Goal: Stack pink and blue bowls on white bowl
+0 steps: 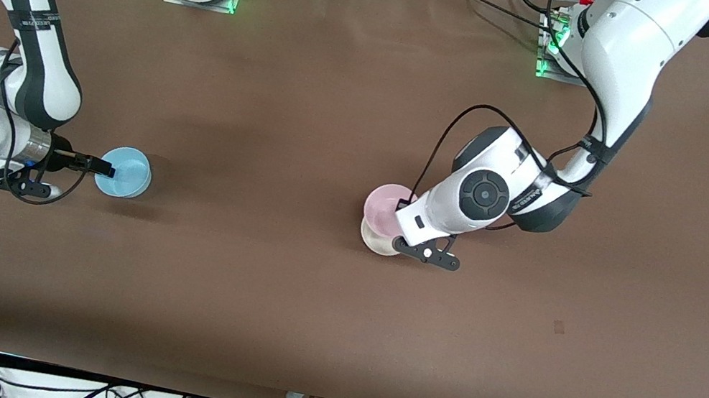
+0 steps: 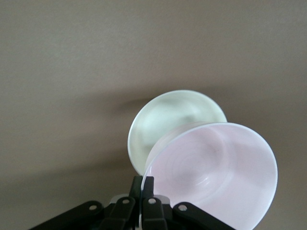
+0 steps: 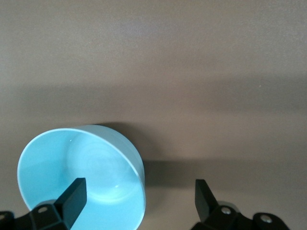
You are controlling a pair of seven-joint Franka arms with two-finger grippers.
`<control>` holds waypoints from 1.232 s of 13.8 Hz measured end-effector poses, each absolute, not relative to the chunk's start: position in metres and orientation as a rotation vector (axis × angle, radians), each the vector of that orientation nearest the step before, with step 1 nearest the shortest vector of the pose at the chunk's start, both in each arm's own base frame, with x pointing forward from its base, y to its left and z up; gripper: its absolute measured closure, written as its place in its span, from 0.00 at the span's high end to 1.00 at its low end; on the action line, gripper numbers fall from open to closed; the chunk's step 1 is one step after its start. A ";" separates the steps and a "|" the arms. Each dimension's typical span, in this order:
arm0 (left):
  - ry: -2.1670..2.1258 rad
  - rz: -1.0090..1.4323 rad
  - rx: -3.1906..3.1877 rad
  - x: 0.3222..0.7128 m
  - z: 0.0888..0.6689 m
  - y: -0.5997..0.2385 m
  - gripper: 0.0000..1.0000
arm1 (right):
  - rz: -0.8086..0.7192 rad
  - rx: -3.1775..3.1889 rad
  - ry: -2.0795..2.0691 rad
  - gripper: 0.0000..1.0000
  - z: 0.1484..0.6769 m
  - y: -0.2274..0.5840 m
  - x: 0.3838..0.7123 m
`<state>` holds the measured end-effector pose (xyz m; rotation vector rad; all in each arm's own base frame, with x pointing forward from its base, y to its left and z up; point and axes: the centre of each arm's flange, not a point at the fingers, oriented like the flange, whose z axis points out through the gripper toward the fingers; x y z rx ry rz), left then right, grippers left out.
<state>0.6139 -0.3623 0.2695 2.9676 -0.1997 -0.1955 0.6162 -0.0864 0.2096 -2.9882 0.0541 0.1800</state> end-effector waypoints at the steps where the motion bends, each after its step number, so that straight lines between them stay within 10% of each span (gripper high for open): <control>1: -0.191 -0.181 2.963 0.616 0.266 -0.362 0.03 | 0.173 -2.989 0.049 1.00 0.208 -0.087 0.617; 6: -0.169 -0.154 2.960 0.622 0.258 -0.356 0.03 | 0.140 -2.954 0.019 0.97 0.197 -0.086 0.617; 10: -0.157 -0.141 2.952 0.625 0.244 -0.356 0.03 | 0.138 -2.950 0.025 0.60 0.197 -0.086 0.617; 17: -0.145 -0.150 2.956 0.627 0.240 -0.350 0.03 | 0.139 -2.946 0.017 0.56 0.201 -0.086 0.619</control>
